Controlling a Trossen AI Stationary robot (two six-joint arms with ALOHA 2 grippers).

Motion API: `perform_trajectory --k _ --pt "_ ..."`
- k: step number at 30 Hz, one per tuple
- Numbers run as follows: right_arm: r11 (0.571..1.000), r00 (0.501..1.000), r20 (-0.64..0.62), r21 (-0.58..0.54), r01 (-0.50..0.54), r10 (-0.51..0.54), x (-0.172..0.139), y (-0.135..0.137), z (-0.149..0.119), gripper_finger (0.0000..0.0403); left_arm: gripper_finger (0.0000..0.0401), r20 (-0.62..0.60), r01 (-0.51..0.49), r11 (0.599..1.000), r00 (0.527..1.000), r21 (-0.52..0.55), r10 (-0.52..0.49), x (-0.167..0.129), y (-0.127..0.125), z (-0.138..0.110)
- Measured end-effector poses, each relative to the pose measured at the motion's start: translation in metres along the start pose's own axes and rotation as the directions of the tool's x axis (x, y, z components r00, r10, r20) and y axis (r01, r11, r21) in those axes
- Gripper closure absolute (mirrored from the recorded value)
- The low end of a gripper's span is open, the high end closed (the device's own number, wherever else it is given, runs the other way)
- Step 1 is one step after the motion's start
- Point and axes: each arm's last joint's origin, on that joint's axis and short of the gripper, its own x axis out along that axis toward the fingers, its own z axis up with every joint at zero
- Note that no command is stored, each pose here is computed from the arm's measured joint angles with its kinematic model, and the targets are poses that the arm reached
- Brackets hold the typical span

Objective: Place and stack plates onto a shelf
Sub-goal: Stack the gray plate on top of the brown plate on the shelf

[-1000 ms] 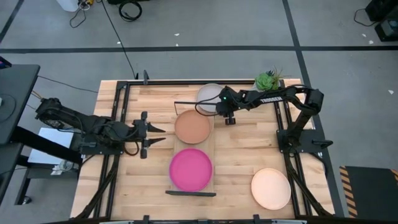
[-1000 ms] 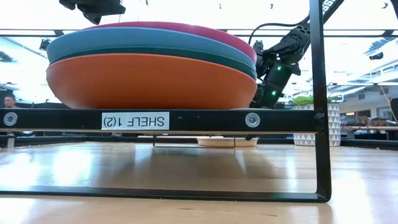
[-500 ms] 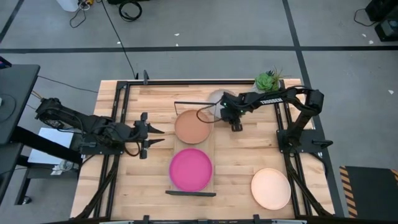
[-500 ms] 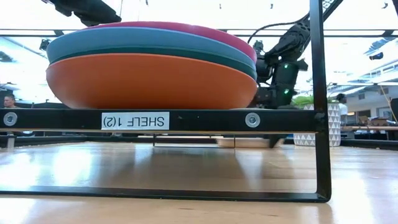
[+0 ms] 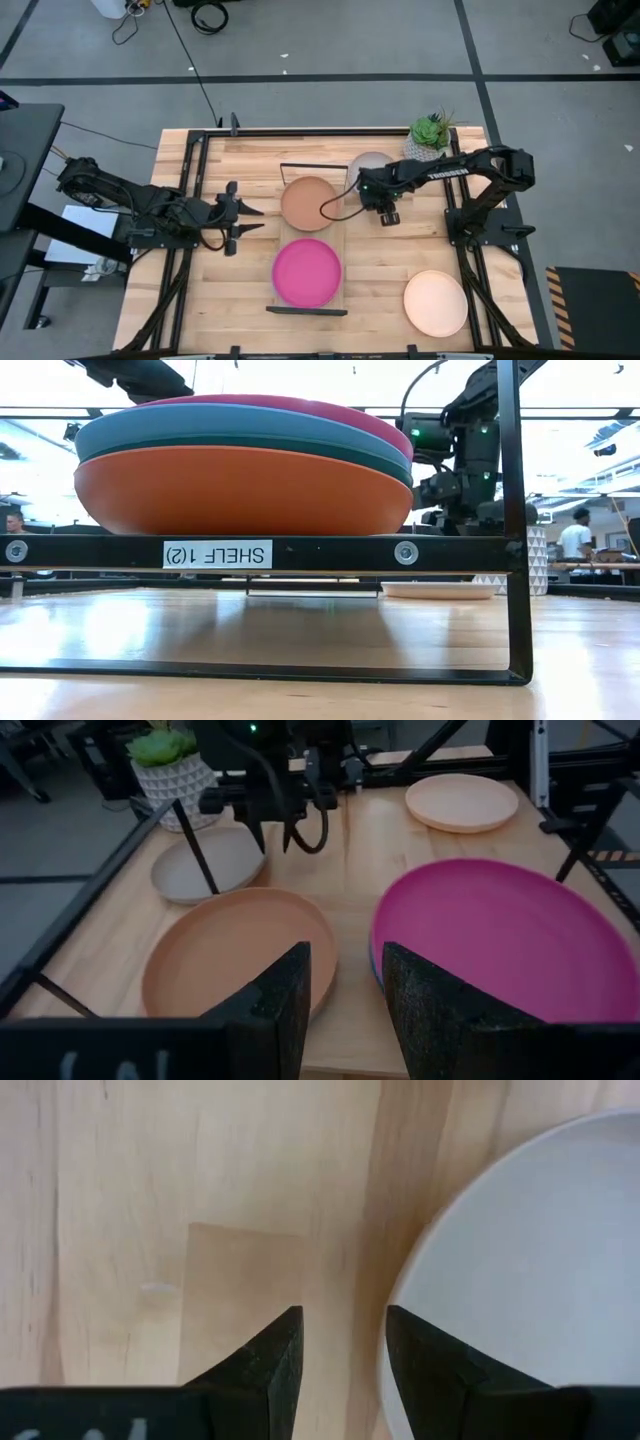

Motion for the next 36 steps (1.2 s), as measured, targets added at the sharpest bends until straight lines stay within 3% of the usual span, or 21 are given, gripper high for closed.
perform_trajectory --k 11,23,30,36 --pt "1.000 1.000 -0.015 0.021 -0.006 0.006 0.010 0.004 -0.007 0.0256 0.0269 -0.074 0.028 0.998 0.997 -0.055 -0.033 0.000 0.000 -0.007" --pt "0.999 1.000 -0.016 0.030 0.025 -0.025 0.007 0.005 -0.010 0.0335 0.0269 -0.101 0.022 0.997 0.994 -0.069 -0.029 0.000 0.000 -0.010" --pt "0.994 0.995 -0.013 0.034 0.102 -0.102 0.001 0.002 -0.011 0.0324 0.0269 -0.101 0.022 0.997 0.994 -0.069 -0.029 0.000 0.000 -0.010" --pt "0.991 0.993 0.011 0.057 0.120 -0.120 0.001 -0.002 -0.010 0.0287 0.0269 -0.101 0.022 0.997 0.994 -0.069 -0.029 0.000 0.000 -0.010"
